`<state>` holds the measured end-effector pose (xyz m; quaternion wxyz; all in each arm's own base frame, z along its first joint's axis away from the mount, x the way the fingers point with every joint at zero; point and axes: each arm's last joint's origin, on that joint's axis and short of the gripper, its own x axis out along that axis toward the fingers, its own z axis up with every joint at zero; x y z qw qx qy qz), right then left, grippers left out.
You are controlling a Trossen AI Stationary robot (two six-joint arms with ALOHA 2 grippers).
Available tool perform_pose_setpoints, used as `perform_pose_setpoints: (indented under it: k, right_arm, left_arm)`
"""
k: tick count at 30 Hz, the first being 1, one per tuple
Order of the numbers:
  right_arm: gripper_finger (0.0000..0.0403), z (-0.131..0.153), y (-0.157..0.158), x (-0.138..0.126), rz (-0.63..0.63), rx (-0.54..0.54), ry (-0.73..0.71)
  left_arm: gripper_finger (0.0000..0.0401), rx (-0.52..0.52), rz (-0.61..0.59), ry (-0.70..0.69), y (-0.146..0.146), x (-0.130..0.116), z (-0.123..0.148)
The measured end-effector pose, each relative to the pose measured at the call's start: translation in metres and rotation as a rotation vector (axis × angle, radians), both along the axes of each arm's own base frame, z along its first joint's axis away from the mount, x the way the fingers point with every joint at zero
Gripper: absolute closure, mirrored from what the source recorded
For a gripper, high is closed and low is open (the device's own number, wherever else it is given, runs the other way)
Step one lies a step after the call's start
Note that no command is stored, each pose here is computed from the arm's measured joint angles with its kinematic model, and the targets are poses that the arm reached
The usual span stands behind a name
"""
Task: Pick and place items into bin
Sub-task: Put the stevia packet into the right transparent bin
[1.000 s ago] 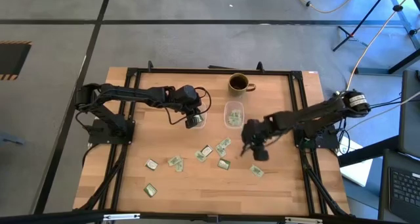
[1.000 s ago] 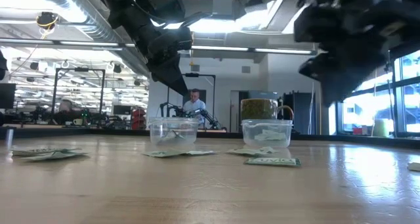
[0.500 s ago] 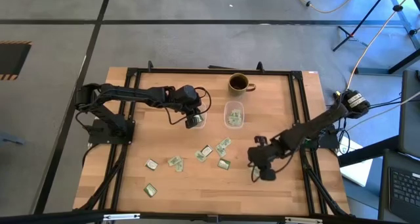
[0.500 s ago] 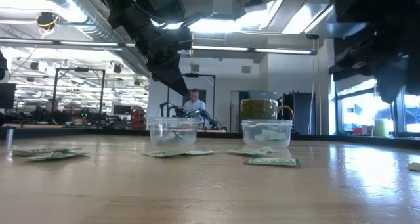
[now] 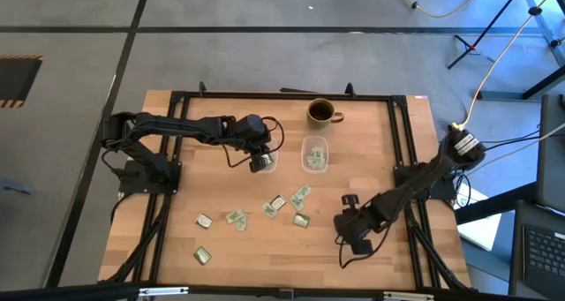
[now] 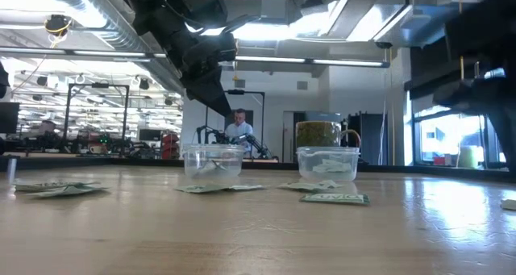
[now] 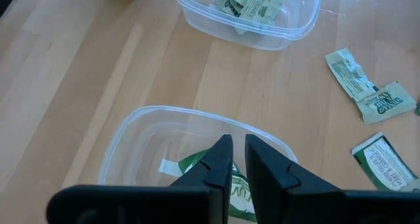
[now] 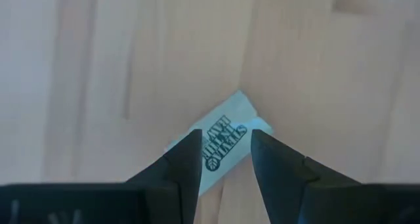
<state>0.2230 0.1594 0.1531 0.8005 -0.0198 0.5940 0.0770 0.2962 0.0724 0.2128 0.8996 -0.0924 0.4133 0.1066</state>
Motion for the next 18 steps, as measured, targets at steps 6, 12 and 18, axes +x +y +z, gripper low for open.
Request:
perform_pose_setpoints:
  k: [6,12,18]
  right_arm:
    - [0.0268,-0.021,0.005,0.002,0.046,-0.058,0.055]
    - [0.0268,-0.028,0.005,0.003,0.047,-0.082,0.083]
    - [0.0272,-0.028,0.004,0.002,0.045,-0.082,0.086]
  left_arm:
    - [0.0361,-0.013,0.014,0.002,0.000,0.000,0.000]
    - [0.0364,-0.013,0.014,0.002,0.000,0.000,0.000]
    - [0.0364,-0.013,0.014,0.002,0.000,0.000,0.000]
